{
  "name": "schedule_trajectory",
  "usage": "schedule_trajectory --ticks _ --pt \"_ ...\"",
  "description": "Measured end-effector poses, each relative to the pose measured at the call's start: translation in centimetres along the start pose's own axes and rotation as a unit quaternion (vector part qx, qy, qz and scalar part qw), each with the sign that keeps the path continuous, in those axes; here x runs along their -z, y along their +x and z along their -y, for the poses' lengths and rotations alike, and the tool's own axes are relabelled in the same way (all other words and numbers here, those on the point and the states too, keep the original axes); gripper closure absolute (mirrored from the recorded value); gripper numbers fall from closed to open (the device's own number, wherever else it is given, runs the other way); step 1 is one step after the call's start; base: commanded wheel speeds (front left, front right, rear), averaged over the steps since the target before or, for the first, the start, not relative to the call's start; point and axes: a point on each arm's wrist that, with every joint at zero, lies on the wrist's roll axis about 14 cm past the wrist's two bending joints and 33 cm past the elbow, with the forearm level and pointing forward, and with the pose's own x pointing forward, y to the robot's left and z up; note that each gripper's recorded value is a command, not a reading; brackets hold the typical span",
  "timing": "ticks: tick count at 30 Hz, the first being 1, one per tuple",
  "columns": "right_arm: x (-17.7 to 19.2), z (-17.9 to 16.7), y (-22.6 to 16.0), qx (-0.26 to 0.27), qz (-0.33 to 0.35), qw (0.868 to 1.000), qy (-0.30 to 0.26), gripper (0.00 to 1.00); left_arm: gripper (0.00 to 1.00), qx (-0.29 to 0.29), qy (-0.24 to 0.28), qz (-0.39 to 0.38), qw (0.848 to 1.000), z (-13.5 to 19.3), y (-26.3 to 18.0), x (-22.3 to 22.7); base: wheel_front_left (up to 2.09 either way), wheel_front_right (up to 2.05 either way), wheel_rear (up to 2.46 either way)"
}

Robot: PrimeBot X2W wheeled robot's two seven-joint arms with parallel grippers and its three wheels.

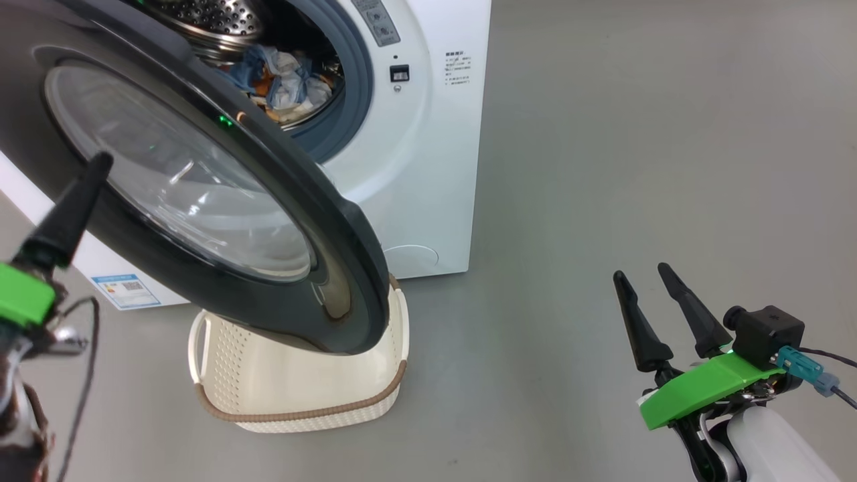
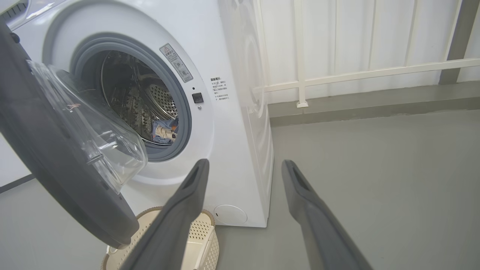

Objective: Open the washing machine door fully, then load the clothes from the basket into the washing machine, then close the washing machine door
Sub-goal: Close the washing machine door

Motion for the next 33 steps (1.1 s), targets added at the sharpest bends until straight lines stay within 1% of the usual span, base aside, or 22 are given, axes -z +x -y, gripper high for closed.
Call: schedule_trajectory --ticks 2,6,11,15,19,24,29,33 --pt "0.0 0.0 0.0 0.001 0.0 1.0 0.0 0.0 0.0 -0.005 0.009 0.005 1.0 -0.4 -0.1 0.2 0.0 0.0 0.0" --pt "0.0 0.2 0.0 0.003 0.0 1.0 0.001 0.0 0.0 -0.032 0.058 0.032 0.997 -2.4 -0.9 0.5 0.0 0.0 0.0" --pt "-0.1 0.4 -0.1 0.007 0.002 1.0 0.0 0.0 0.0 -0.06 0.098 0.059 0.992 -4.4 -1.9 1.6 0.0 0.0 0.0" --pt "-0.2 0.7 -0.2 0.011 0.004 1.0 0.0 0.0 0.0 -0.087 0.146 0.084 0.982 -6.0 -2.8 2.8 0.0 0.0 0.0" --pt "-0.4 0.9 -0.3 0.015 0.006 1.0 0.0 0.0 0.0 -0.095 0.176 0.116 0.973 -6.8 -3.5 3.8 0.0 0.0 0.0" --pt "-0.5 1.2 -0.5 0.018 0.008 1.0 0.0 0.0 0.0 -0.111 0.215 0.111 0.964 -8.4 -4.5 6.7 0.0 0.0 0.0" --pt "-0.6 1.2 -0.4 0.017 0.009 1.0 -0.002 0.0 0.0 -0.113 0.248 0.133 0.953 -8.9 -4.9 7.2 0.0 0.0 0.0" --pt "-0.6 1.1 -0.4 0.015 0.009 1.0 -0.003 0.0 0.0 -0.118 0.262 0.132 0.949 -9.5 -5.1 7.9 0.0 0.0 0.0"
